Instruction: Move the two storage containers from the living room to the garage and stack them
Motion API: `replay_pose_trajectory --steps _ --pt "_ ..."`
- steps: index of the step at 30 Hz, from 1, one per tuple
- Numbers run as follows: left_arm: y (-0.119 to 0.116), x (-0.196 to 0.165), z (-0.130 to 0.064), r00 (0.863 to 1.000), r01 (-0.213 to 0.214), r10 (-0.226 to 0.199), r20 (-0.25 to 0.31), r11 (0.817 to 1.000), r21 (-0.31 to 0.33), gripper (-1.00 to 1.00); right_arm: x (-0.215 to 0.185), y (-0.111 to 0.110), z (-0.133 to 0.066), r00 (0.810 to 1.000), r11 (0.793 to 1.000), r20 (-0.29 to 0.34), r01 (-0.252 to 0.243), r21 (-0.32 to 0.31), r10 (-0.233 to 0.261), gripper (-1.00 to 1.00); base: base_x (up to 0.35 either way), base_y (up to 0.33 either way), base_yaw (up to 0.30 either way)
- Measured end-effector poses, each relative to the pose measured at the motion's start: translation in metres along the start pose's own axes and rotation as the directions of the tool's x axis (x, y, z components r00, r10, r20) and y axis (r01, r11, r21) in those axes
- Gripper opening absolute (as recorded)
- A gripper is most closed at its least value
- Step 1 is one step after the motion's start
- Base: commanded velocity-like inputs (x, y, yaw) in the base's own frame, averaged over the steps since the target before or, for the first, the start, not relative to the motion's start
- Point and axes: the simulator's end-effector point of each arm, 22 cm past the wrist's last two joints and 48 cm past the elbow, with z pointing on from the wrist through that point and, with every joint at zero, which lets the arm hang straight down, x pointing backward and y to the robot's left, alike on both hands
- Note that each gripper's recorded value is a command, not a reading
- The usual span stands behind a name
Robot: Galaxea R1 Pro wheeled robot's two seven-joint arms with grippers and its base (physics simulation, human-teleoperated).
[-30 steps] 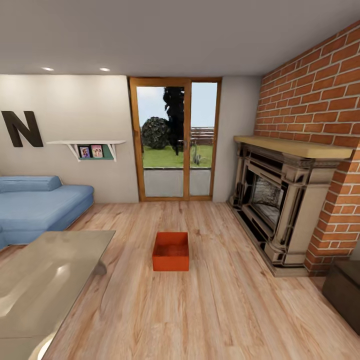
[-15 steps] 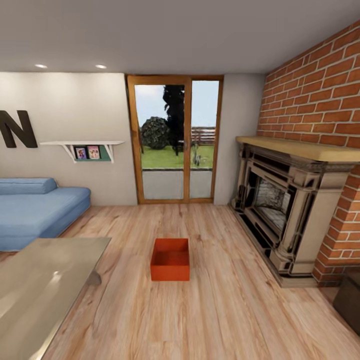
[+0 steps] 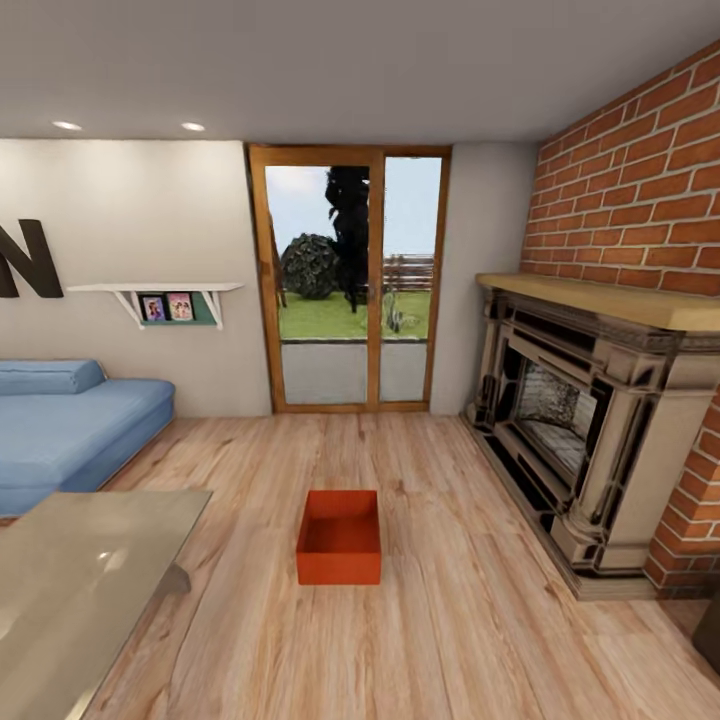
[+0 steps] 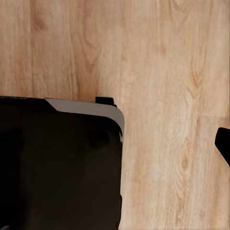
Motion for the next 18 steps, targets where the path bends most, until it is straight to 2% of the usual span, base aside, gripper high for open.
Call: replay_pose_trajectory --steps 3,4,12,18 --pt "0.008 0.006 0.000 1.000 -0.002 0.002 -0.010 1.000 -0.010 1.00 0.000 -0.001 0.000 1.000 1.000 -0.002 -0.005 0.005 0.005 1.00 0.323 0.000 0.000" --pt "0.014 0.018 0.000 1.000 -0.005 0.005 -0.021 1.000 -0.018 1.00 0.001 -0.001 0.000 1.000 1.000 -0.003 -0.010 0.008 0.010 1.00 0.323 0.000 0.000" --pt "0.014 0.026 0.000 0.999 -0.009 0.009 -0.031 1.000 -0.018 1.00 -0.001 -0.002 0.000 1.000 1.000 0.005 -0.025 0.006 0.025 1.00 0.323 0.000 0.000" --pt "0.014 0.026 0.000 0.999 -0.008 0.008 -0.031 1.000 -0.018 1.00 -0.002 0.000 0.000 1.000 1.000 0.009 -0.007 0.000 0.007 1.00 0.323 0.000 0.000"
